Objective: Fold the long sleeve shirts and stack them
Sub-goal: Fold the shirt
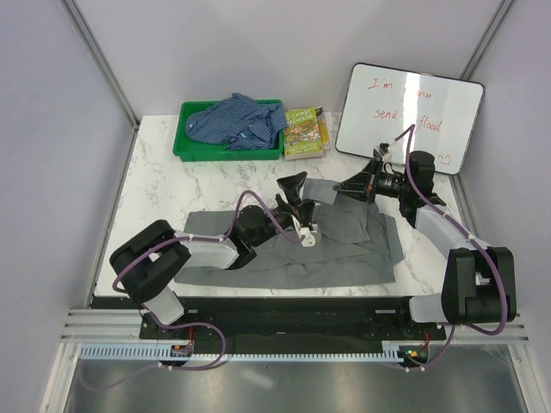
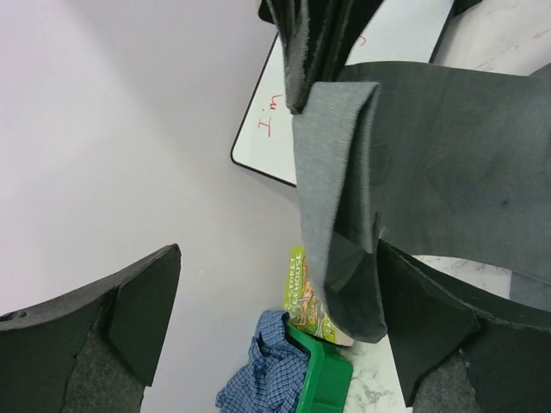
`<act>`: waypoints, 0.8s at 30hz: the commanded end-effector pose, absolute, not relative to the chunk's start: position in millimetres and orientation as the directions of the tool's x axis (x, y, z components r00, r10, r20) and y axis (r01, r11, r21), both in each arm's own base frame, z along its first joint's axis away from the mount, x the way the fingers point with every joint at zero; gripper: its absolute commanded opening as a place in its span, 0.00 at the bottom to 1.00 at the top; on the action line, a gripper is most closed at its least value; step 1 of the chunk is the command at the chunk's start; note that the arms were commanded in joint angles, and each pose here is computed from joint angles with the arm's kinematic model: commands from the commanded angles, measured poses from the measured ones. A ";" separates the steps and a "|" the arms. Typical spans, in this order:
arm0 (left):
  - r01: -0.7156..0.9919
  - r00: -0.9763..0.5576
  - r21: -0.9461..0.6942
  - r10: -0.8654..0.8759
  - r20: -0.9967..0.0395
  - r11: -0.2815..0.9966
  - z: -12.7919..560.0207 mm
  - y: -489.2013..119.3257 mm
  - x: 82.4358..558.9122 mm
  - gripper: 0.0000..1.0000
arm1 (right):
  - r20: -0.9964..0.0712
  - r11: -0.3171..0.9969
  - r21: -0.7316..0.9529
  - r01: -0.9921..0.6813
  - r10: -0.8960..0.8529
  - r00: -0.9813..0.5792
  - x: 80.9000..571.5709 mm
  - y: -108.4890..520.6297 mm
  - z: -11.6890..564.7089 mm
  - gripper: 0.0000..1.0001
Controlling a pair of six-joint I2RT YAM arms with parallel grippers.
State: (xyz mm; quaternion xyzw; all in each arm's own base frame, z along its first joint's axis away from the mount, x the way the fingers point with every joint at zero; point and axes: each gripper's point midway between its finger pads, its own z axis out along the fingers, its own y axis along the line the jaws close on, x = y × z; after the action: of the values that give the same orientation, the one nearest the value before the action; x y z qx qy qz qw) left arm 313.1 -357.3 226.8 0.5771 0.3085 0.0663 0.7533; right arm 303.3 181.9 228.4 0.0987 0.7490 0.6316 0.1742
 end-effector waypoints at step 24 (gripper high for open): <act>0.474 0.772 0.857 0.373 -0.515 0.202 267.6 -350.6 255.8 0.02 | -0.408 0.241 0.897 -0.370 0.133 -0.903 263.0 186.4 263.5 0.48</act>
State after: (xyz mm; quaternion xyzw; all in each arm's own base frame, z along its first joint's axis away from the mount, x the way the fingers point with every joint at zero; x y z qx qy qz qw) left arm 283.4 -357.3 239.7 0.6109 0.3089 0.0313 0.7282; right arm 289.5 191.9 233.1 0.0350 0.7656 0.6184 0.1739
